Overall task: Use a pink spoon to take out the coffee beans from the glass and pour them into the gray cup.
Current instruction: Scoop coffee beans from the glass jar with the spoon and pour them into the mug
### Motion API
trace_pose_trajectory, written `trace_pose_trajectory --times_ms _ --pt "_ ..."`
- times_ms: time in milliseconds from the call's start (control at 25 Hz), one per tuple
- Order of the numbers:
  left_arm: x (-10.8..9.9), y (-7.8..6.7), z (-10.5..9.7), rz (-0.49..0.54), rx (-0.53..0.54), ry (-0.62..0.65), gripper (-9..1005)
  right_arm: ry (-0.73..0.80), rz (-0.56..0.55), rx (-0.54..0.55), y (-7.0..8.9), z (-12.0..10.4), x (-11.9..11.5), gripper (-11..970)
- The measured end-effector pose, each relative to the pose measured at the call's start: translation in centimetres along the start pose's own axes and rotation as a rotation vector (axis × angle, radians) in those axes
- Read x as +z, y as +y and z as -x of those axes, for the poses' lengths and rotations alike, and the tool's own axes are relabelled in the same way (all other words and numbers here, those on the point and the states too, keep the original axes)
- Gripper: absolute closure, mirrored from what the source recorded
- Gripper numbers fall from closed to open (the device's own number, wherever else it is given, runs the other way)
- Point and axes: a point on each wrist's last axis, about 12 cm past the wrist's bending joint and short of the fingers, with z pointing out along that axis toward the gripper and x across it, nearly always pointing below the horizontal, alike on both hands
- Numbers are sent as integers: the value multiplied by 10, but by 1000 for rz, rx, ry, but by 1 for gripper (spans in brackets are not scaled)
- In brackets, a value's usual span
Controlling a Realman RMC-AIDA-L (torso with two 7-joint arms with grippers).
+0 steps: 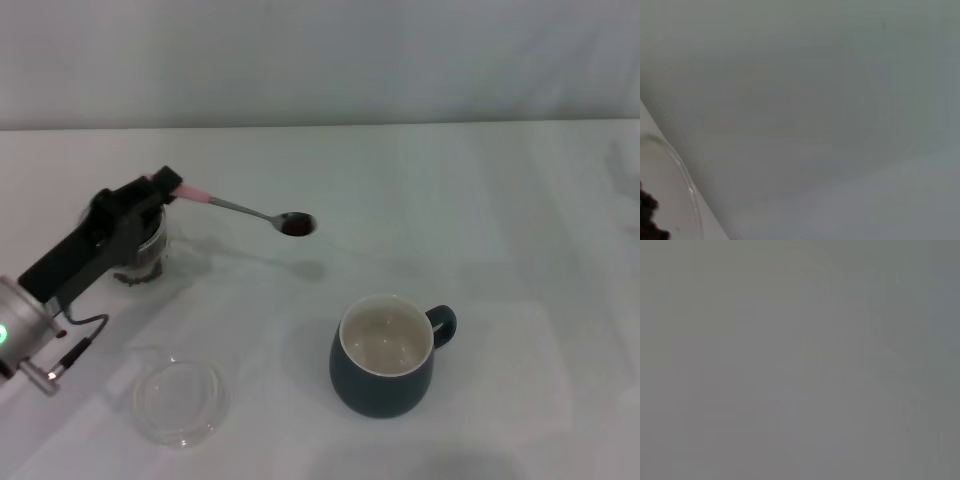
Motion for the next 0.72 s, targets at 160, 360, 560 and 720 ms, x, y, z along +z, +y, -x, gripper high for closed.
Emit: trace_pose_trajectory --times_ms 160,360,560,720 --pt "12 -4 -6 -5 20 75 860 5 10 -12 2 -1 0 233" --pt "26 -7 -11 3 80 168 860 8 13 -9 3 -2 0 233" --pt "36 -9 -15 8 146 235 860 11 12 -7 4 -2 -1 233" --pt "40 -11 -15 1 218 259 860 12 12 -5 4 -3 -1 233"
